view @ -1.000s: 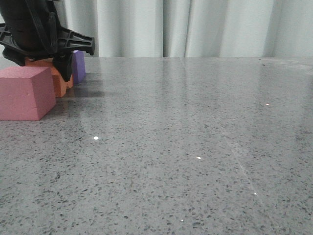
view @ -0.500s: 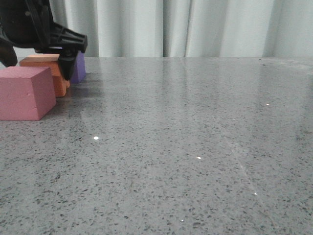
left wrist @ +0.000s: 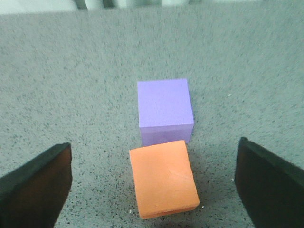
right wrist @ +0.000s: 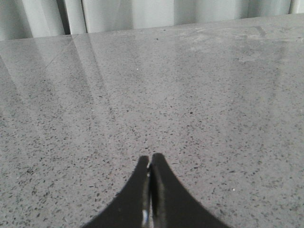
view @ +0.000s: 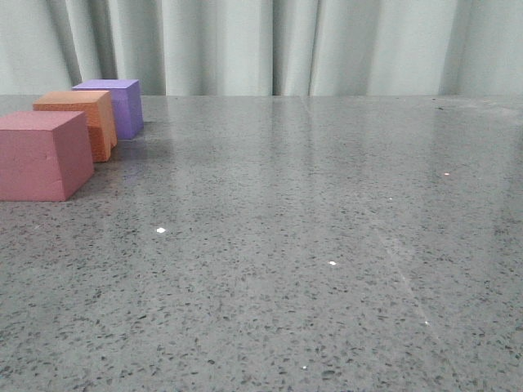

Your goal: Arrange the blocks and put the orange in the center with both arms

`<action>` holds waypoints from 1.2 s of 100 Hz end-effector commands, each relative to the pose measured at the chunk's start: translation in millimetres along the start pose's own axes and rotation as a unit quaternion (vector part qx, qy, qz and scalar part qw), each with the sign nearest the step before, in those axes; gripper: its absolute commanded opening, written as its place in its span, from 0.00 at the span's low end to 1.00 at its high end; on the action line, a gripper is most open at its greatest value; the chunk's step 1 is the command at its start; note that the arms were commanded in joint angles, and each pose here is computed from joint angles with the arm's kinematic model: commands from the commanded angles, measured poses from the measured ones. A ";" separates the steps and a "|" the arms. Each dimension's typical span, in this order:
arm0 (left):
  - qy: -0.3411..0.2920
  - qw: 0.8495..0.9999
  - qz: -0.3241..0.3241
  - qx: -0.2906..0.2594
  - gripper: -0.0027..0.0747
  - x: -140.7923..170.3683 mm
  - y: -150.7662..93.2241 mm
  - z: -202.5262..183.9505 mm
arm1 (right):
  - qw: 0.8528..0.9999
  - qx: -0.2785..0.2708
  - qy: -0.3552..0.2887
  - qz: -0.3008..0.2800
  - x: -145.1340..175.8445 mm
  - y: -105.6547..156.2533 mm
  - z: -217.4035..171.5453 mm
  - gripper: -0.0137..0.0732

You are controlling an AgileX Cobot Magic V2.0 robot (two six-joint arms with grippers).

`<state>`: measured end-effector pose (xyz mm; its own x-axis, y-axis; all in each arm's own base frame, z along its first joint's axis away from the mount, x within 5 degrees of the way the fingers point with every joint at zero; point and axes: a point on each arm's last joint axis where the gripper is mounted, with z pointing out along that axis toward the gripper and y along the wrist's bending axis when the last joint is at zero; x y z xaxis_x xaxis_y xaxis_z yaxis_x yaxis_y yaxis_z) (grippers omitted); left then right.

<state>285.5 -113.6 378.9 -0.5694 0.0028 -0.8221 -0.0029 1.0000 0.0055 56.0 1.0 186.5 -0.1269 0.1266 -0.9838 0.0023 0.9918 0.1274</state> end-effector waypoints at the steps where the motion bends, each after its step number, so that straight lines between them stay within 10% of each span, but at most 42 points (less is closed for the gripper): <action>1: -0.075 0.997 -0.003 0.032 0.87 -11.8 10.0 -38.3 | 0.998 -0.005 -0.060 -0.002 -13.3 1.3 -3.2 0.08; 24: -0.103 0.993 0.003 0.053 0.74 34.2 38.3 -75.1 | 0.998 -0.005 -0.060 -0.002 -13.3 1.3 -3.2 0.08; 56: -0.143 0.988 0.015 0.051 0.01 105.7 79.9 -114.3 | 0.998 -0.005 -0.060 -0.002 -13.3 1.3 -3.2 0.08; 120: -0.165 0.985 0.001 0.041 0.01 131.7 99.7 -133.3 | 0.998 -0.005 -0.060 -0.002 -13.3 1.3 -3.2 0.08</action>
<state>100.1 -12.2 334.6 -0.3354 -0.0107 -0.9420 0.0423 0.9988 -0.0264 56.0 1.0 186.5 -0.1269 0.1266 -0.9838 0.0023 0.9918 0.1274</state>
